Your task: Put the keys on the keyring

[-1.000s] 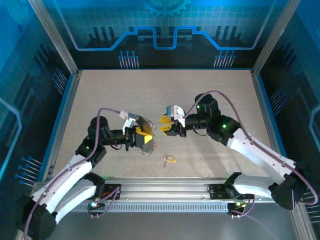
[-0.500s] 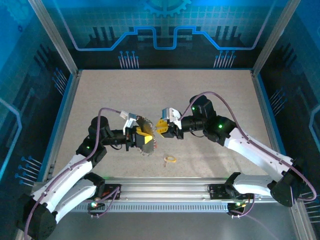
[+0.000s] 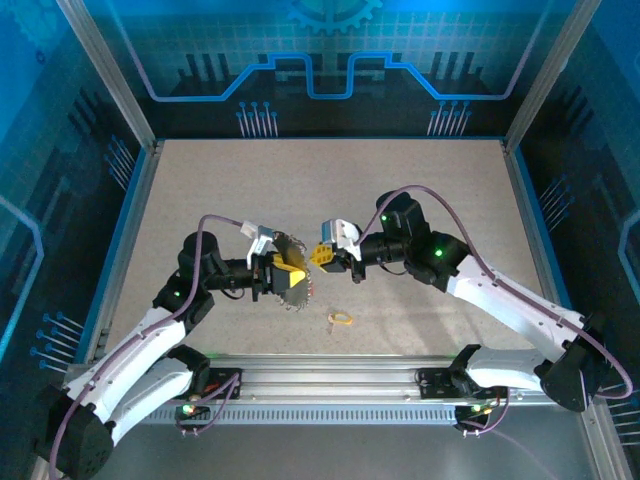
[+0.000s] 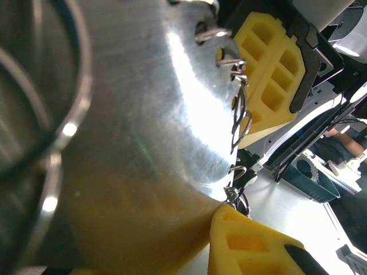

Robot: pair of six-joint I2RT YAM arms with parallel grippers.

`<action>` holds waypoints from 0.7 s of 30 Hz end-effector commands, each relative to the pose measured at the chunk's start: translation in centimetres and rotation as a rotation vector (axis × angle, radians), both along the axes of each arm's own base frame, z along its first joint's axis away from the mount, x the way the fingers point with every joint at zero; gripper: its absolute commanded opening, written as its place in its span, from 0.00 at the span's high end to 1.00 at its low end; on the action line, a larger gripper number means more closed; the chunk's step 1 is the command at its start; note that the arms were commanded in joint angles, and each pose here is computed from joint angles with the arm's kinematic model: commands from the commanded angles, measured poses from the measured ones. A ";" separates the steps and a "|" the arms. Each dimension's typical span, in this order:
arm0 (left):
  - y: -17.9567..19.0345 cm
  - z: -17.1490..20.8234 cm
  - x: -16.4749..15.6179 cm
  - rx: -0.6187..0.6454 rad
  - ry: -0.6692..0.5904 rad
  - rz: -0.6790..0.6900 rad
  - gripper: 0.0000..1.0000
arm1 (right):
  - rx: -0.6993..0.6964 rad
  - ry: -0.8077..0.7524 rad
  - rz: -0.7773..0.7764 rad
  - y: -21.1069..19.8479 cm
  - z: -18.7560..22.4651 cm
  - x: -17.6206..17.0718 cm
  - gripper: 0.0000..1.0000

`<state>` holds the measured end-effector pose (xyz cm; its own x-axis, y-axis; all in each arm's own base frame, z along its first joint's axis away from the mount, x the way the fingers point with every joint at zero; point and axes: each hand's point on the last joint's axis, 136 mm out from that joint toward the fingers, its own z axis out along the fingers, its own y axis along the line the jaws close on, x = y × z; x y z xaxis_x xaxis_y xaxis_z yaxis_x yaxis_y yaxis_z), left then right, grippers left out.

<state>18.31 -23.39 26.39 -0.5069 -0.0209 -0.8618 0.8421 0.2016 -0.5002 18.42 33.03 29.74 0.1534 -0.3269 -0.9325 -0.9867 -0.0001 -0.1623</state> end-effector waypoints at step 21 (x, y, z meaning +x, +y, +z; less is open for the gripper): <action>-0.8 0.5 -1.4 -0.009 0.040 -0.134 1.00 | 0.171 -0.400 0.110 0.5 2.2 -2.7 1.00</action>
